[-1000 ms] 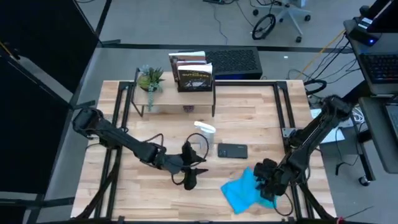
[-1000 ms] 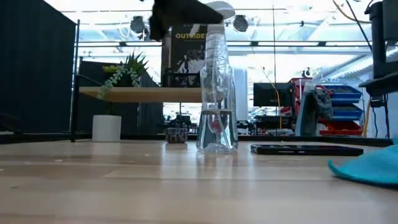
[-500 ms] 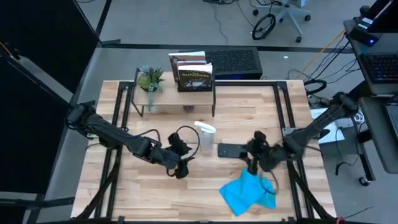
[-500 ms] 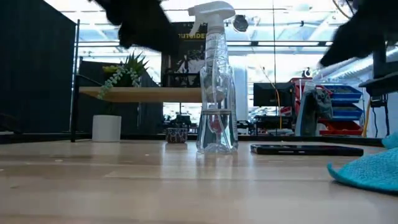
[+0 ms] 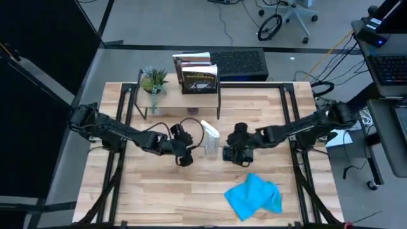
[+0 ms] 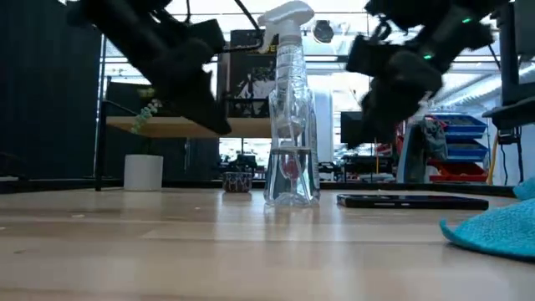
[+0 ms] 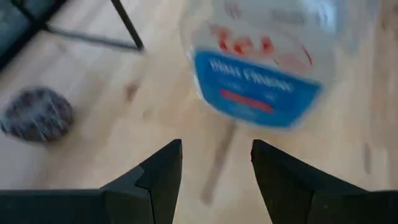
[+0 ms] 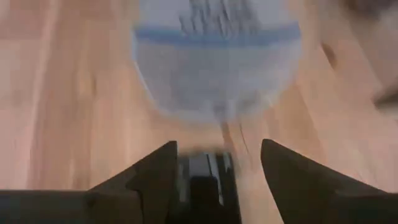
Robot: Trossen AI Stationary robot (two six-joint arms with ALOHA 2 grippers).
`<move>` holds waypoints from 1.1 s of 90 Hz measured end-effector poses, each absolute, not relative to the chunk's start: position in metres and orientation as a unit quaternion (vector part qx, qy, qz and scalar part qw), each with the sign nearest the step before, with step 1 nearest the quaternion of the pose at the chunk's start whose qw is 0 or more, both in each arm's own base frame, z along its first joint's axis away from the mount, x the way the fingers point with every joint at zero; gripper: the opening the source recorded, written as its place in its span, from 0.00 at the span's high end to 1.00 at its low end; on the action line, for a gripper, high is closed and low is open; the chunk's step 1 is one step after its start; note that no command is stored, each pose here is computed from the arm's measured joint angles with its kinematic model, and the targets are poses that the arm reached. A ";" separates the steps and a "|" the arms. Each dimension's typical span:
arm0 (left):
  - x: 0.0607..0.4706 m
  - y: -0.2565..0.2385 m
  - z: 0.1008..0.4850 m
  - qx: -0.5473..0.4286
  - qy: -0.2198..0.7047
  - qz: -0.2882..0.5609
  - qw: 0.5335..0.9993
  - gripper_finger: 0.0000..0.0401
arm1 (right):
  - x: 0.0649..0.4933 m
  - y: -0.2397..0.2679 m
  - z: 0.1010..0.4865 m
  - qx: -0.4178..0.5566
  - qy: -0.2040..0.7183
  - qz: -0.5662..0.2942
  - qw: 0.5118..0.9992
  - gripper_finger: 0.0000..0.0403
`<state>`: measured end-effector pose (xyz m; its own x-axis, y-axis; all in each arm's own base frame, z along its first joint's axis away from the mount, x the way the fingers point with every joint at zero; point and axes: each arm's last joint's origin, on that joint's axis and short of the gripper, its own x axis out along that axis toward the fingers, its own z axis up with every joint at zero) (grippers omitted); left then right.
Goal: Apply microfiber cloth
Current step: Spray the back of the black cellphone using the transparent spray bottle
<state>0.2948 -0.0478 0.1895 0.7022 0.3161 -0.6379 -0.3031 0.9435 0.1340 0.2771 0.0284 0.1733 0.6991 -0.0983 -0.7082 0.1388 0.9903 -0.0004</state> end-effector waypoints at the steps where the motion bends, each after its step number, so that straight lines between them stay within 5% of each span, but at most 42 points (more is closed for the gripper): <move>1: 0.295 -0.047 0.190 0.011 0.346 0.166 0.923 0.56 | 0.278 0.028 0.173 0.025 0.381 -0.063 0.922 0.47; 44: 0.319 -0.043 0.185 -0.042 0.286 0.094 0.953 0.56 | 0.296 0.039 0.159 0.022 0.336 -0.043 0.941 0.47; 99: 0.308 -0.106 0.180 -0.138 0.284 0.034 0.948 0.56 | 0.287 0.104 0.168 0.075 0.291 0.041 0.953 0.47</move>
<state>0.3080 -0.1063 0.1796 0.8359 -0.0132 -0.5487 -0.1433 0.9598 -0.2413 0.2872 0.1036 0.1677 0.8268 0.1213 -0.5493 -0.0337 0.9854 0.1668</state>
